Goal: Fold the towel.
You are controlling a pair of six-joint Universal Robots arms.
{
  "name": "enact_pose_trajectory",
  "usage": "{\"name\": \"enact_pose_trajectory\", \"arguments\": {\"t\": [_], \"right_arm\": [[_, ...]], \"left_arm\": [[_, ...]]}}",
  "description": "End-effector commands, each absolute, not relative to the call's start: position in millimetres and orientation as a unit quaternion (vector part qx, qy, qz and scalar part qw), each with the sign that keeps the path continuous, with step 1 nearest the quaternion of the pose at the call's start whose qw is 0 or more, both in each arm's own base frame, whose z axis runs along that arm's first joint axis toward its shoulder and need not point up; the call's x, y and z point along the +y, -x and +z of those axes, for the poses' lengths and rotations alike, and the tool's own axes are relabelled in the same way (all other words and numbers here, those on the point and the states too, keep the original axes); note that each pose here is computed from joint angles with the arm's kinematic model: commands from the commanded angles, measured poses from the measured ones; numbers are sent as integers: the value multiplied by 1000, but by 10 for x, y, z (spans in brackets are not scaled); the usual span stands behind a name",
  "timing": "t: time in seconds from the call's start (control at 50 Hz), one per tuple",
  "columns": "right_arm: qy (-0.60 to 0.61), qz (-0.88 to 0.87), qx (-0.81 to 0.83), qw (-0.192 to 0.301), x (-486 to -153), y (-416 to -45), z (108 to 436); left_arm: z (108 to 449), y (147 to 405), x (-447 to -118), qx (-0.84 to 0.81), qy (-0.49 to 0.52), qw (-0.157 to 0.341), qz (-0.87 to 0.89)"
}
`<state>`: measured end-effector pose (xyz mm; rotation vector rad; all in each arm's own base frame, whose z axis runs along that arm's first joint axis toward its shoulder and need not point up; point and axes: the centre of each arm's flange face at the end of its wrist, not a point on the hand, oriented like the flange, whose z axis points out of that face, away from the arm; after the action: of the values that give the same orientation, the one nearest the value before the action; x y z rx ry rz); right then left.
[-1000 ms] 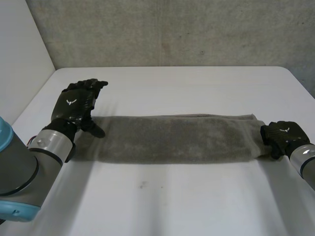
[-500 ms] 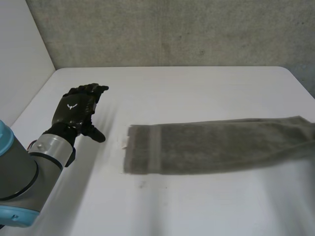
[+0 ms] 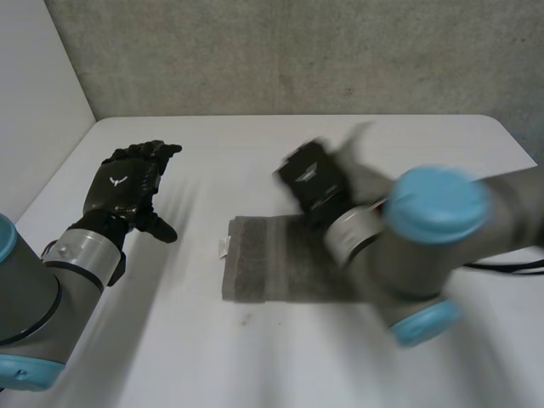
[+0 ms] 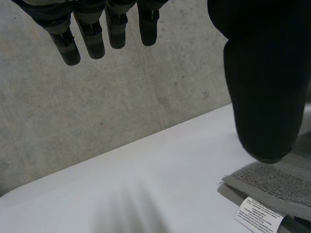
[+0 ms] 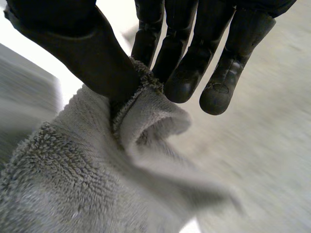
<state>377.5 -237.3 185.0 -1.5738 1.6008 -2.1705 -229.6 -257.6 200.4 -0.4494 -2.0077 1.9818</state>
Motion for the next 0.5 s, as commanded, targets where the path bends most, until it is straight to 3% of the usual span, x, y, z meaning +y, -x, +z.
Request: {"name": "enact_pose_trajectory", "arguments": {"t": [0.02,0.2,0.4,0.5], "right_arm": [[572,-648,498,66,-1790,-4182,1278],[583,-637,499,78,-1658,-4150,1277],[626,-614,449,170,-1473,-4067,1329],[627,-604,467,154,-1492,-4064,1180]], "left_arm": [[1997,2296,-2573,-696,156,142,687],[1989,2299,-2564,-697,157,143,685],[1988,2328,-2544,-695,160,146,686],[1976,2326,-2544,-696,160,146,685]]}}
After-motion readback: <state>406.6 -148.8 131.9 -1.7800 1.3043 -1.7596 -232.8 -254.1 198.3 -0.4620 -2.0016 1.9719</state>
